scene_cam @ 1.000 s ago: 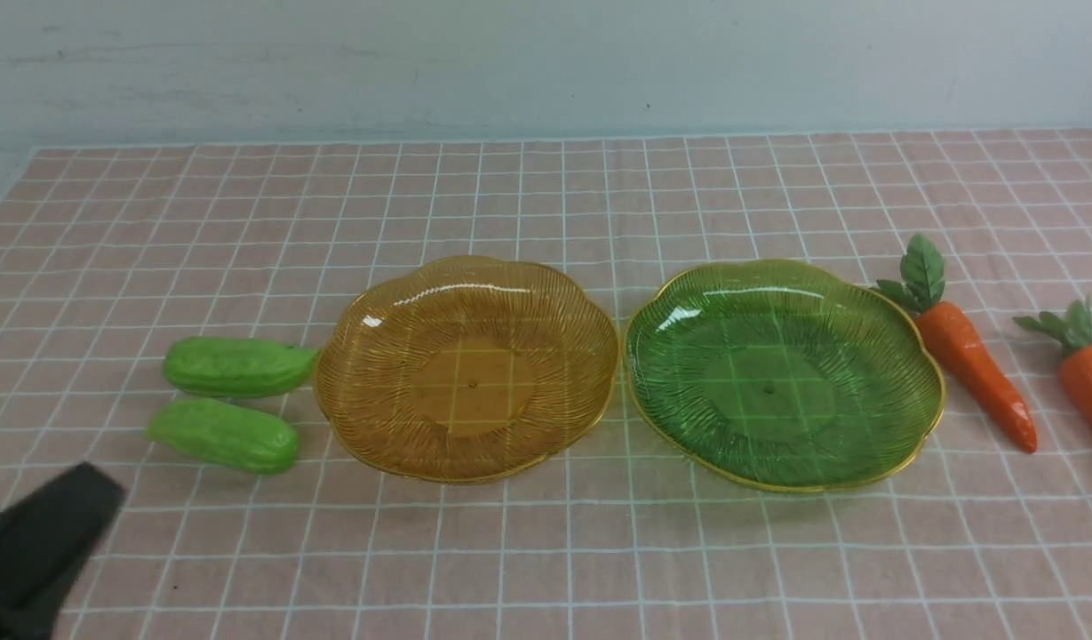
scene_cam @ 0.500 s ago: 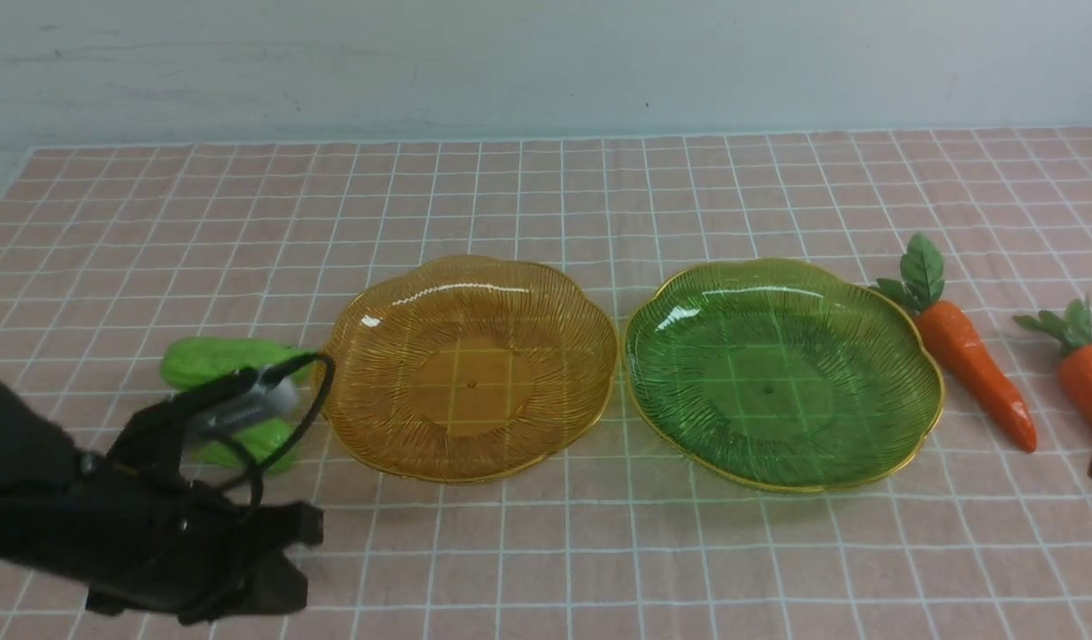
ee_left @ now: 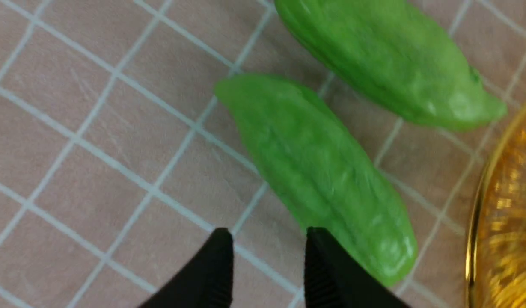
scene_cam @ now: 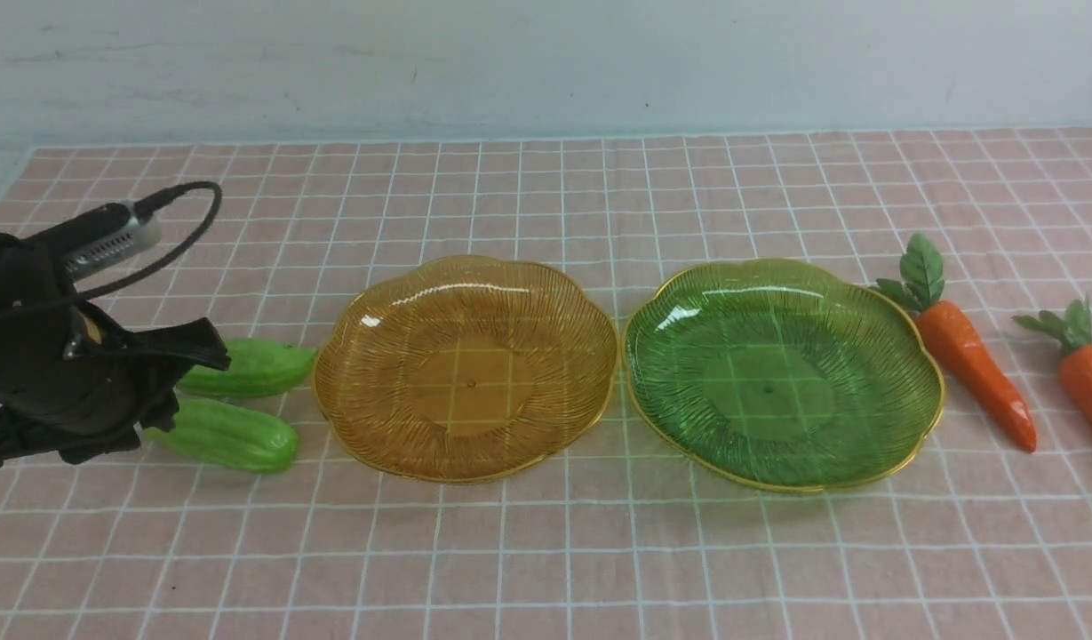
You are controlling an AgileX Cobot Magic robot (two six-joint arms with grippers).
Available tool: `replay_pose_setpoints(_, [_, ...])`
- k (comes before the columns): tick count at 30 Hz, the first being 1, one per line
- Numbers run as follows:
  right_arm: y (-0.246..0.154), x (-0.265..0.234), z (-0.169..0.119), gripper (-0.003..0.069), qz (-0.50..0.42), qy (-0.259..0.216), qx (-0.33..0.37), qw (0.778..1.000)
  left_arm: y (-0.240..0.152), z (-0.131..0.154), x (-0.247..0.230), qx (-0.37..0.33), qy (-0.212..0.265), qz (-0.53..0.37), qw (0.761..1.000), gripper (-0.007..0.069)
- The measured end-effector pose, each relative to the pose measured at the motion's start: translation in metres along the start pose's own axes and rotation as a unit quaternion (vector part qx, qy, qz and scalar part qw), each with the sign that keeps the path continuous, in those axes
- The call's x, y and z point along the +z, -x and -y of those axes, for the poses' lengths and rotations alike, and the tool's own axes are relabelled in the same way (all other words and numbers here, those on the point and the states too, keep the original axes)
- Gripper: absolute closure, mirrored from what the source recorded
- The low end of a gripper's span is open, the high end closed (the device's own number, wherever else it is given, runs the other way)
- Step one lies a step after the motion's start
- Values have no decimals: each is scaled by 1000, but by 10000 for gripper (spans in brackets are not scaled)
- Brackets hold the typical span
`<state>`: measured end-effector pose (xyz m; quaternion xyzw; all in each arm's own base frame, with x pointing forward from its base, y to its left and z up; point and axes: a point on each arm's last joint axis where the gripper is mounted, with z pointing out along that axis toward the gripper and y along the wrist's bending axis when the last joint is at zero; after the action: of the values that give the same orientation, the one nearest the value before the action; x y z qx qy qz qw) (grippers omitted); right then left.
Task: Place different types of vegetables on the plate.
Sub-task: 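Put the green cucumber next to the left plate into that plate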
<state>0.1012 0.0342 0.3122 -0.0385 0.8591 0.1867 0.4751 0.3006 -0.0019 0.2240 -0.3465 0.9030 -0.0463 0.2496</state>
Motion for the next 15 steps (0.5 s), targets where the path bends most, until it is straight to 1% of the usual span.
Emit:
replay_pose_setpoints(4, [0, 0, 0, 643, -1, -1, -1, 1000, 5, 7, 20, -82, -23, 28, 996, 186])
replay_pose_setpoints(6, [0, 0, 0, 639, -1, -1, -2, 1000, 4, 8, 31, -110, -24, 26, 993, 138])
replay_pose_setpoints(8, [0, 0, 0, 638, -1, -1, -2, 1000, 2, 7, 42, -134, -16, 17, 991, 111])
replay_pose_setpoints(11, [-1, 0, 0, 638, -6, 0, -1, 1000, -3, 5, 59, -162, 1, 2, 987, 100])
replay_pose_setpoints(12, [-2, 0, -1, 638, -8, 3, 2, 1000, -4, 6, 65, -169, -1, 0, 986, 100])
replay_pose_setpoints(15, [-3, 0, -3, 638, -16, 16, 12, 1000, -8, 6, 80, -170, 7, -10, 985, 100])
